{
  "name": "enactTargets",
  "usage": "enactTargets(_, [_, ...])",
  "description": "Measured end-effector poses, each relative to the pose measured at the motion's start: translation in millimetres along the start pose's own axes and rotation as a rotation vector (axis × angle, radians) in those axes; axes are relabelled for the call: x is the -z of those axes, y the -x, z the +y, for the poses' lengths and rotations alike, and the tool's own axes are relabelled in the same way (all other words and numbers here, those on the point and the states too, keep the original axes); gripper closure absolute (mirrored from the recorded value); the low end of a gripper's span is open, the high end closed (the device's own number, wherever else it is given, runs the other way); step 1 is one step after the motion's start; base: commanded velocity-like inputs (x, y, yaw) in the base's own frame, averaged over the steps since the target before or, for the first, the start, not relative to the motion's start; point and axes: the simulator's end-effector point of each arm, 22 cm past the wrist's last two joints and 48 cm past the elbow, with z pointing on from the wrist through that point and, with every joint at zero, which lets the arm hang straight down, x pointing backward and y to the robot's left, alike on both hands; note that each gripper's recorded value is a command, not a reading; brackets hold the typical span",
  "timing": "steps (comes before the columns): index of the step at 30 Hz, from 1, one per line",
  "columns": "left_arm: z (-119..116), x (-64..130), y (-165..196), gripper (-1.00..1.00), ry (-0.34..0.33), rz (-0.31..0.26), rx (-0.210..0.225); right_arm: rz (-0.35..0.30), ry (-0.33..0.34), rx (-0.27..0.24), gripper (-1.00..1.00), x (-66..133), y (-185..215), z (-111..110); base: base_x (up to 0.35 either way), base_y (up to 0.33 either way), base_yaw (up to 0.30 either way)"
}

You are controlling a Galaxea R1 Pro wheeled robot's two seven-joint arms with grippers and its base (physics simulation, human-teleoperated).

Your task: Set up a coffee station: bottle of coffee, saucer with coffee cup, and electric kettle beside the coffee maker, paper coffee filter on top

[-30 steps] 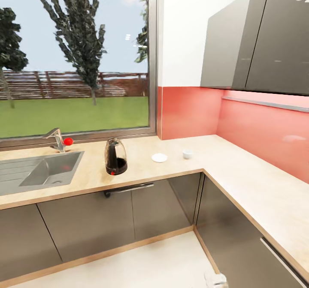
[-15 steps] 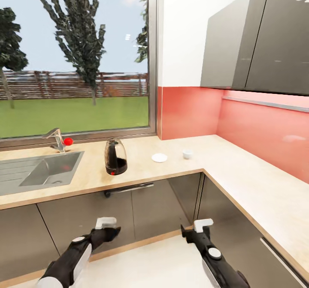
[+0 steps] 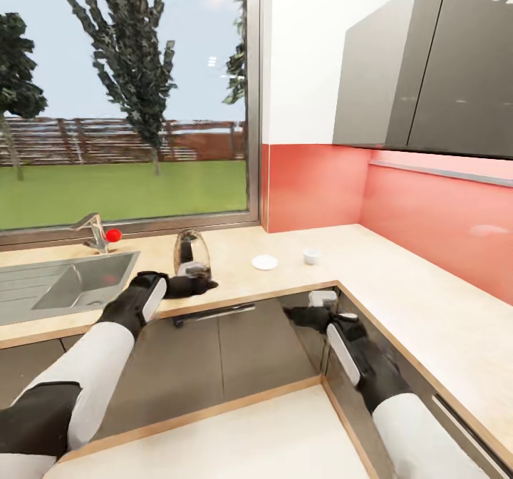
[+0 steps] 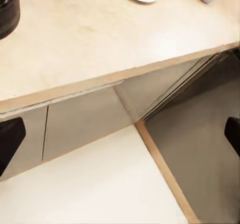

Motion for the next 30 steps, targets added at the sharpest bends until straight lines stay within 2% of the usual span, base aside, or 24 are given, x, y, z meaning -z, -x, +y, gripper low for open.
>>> enactTargets(1, [-17,10.5,29,-1.00,-0.040,-0.004,0.006,0.034,0.028,-0.042,-1.00,2.0,9,7,0.000,0.000,0.000])
enactTargets(4, [-33,18.9,45,-1.00,-0.081,0.027,0.029,0.068,0.065,-0.088,-1.00,4.0,21,16,0.000,0.000,0.000])
enactTargets(5, [-41,22.6,48,-1.00,-0.112,0.035,0.058,0.080,0.080,-0.103,-1.00,5.2,24,18,0.000,0.000,0.000])
enactTargets(9, [-41,22.5,48,-1.00,-0.117,0.033,0.060,0.084,0.080,-0.104,-1.00,5.4,24,16,0.017,-0.001,0.000])
enactTargets(17, [-41,20.0,38,-1.00,-0.124,0.046,0.067,0.089,0.078,-0.100,-1.00,5.3,22,17,0.283,-0.136,0.009])
enactTargets(30, [-40,17.3,30,-1.00,-0.123,0.058,0.074,0.092,0.076,-0.099,-1.00,4.7,21,17,0.284,-0.219,0.257])
